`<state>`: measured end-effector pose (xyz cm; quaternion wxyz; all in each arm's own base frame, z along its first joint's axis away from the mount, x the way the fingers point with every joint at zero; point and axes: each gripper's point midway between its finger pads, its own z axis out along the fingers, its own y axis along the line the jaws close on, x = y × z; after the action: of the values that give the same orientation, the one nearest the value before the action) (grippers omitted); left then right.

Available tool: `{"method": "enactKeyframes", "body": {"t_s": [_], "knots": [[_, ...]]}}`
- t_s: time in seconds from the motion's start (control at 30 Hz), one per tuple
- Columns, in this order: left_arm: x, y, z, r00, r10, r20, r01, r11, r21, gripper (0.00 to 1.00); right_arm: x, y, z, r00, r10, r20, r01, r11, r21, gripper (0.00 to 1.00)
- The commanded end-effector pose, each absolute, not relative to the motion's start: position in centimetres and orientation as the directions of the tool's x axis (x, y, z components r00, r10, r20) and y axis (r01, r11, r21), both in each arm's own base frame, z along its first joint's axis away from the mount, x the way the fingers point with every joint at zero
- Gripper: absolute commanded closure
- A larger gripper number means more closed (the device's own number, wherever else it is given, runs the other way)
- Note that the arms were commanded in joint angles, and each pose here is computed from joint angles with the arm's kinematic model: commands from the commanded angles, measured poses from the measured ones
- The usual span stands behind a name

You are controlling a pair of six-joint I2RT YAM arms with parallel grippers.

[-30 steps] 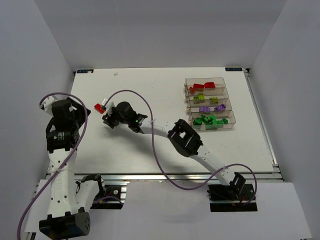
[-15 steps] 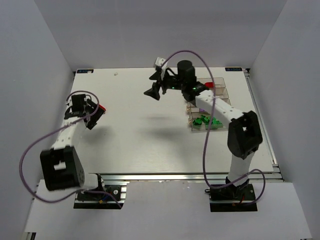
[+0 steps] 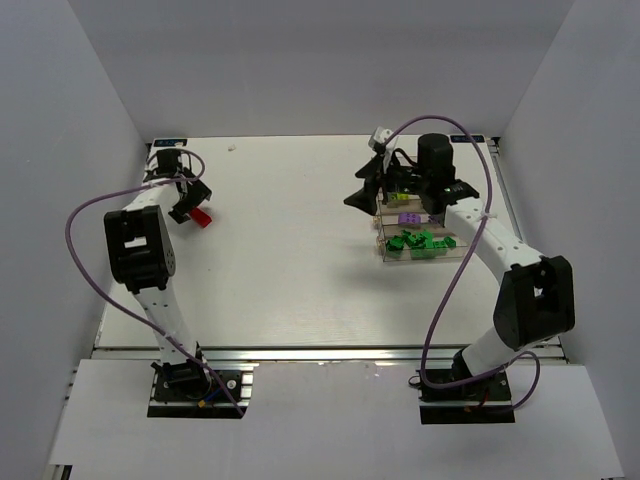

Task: Sort the legos into containers by color

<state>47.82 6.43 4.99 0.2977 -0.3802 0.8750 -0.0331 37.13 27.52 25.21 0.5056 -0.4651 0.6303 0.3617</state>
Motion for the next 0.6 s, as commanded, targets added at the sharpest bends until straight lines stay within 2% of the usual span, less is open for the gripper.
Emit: {"method": "enactKeyframes", "body": {"t_s": [0.0, 0.2, 0.27, 0.33, 0.37, 0.4, 0.47, 0.57], "knots": [[48.5, 7.9, 4.5, -0.56, -0.661, -0.5, -0.666, 0.717, -0.203, 0.16, 36.3, 27.0, 28.8, 0.023, -0.155, -0.988, -0.955, 0.289, -0.067, 0.13], [48.4, 8.2, 2.6, -0.615, -0.645, -0.453, -0.667, 0.732, -0.137, 0.22, 37.7, 24.7, 29.9, -0.003, -0.108, -0.994, -0.936, 0.351, -0.035, 0.13], [48.5, 7.8, 2.5, -0.623, -0.646, -0.441, -0.661, 0.736, -0.145, 0.29, 38.1, 24.0, 29.9, -0.012, -0.102, -0.995, -0.931, 0.365, -0.026, 0.13], [48.7, 7.5, 2.7, -0.619, -0.652, -0.437, -0.657, 0.735, -0.167, 0.42, 38.4, 23.6, 29.9, -0.01, -0.099, -0.995, -0.927, 0.375, -0.028, 0.14], [48.9, 7.3, 2.9, -0.617, -0.657, -0.434, -0.652, 0.735, -0.185, 0.58, 38.5, 23.3, 29.9, -0.012, -0.098, -0.995, -0.925, 0.38, -0.026, 0.14], [49.2, 6.4, 3.3, -0.622, -0.657, -0.425, -0.635, 0.742, -0.217, 0.65, 38.6, 23.1, 29.9, -0.011, -0.099, -0.995, -0.923, 0.384, -0.028, 0.14], [49.9, 4.4, 4.5, -0.635, -0.636, -0.439, -0.594, 0.765, -0.248, 0.75, 38.7, 22.6, 29.9, -0.013, -0.096, -0.995, -0.919, 0.392, -0.026, 0.14], [50.7, 0.8, 6.3, -0.664, -0.603, -0.442, -0.52, 0.797, -0.307, 0.82, 38.9, 21.6, 30.2, -0.012, -0.092, -0.996, -0.909, 0.415, -0.027, 0.14]]}}
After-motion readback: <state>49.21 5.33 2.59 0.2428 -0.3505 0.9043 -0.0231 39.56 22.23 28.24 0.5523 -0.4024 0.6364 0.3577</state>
